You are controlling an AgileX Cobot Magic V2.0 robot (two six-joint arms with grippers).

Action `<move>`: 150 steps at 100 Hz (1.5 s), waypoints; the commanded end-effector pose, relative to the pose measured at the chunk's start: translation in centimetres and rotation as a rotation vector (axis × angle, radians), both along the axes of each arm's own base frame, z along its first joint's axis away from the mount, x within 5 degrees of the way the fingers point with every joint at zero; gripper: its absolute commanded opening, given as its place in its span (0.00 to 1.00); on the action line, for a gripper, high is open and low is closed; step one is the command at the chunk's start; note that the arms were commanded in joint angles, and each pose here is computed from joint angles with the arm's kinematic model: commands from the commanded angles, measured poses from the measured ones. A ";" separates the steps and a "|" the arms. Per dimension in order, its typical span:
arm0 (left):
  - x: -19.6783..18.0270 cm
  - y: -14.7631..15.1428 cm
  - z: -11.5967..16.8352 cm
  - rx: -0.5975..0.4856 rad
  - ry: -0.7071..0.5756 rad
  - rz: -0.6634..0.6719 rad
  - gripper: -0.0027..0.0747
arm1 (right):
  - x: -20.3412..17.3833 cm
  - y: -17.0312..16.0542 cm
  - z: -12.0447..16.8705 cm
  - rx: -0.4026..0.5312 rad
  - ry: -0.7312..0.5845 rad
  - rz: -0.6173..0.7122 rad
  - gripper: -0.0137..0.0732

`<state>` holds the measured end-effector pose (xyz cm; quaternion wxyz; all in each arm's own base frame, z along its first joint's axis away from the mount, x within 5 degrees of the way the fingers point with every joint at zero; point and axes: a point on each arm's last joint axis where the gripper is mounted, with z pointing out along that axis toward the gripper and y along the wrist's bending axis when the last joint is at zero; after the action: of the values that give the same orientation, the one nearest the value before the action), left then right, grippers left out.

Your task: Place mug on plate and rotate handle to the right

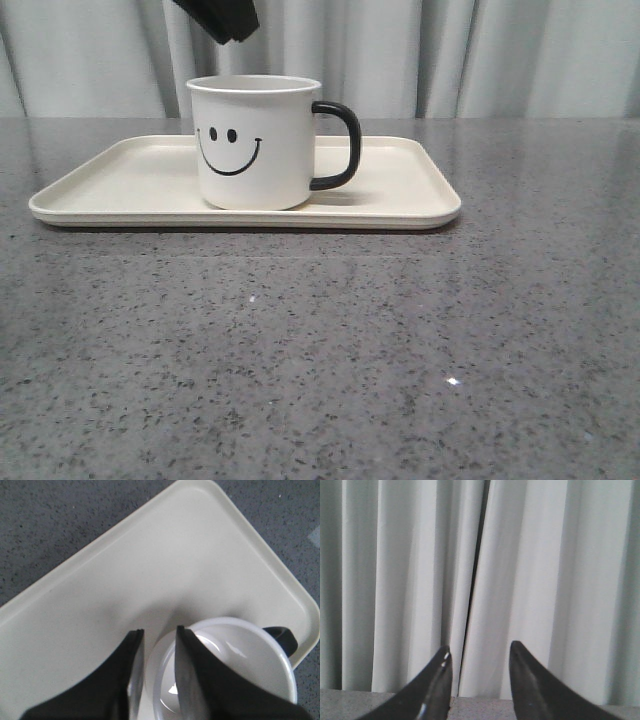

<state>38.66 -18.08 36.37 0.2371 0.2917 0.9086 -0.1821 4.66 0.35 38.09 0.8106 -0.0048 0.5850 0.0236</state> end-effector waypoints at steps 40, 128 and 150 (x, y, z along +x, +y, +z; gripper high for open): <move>-3.5 1.5 10.3 -0.120 -0.264 0.071 0.24 | -0.2 -0.3 1.5 0.004 -0.075 -0.037 0.50; -17.0 16.4 18.9 -0.011 -0.551 0.526 0.24 | -0.2 -0.3 1.5 0.005 -0.075 -0.038 0.50; -19.3 18.7 15.4 0.066 -0.482 0.610 0.24 | 0.3 -0.1 2.9 -0.003 -0.053 -0.019 0.50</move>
<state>21.16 0.15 51.67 0.4518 0.0578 0.8902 -0.0100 4.85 0.45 39.02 0.8080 -0.0093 0.5885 0.0264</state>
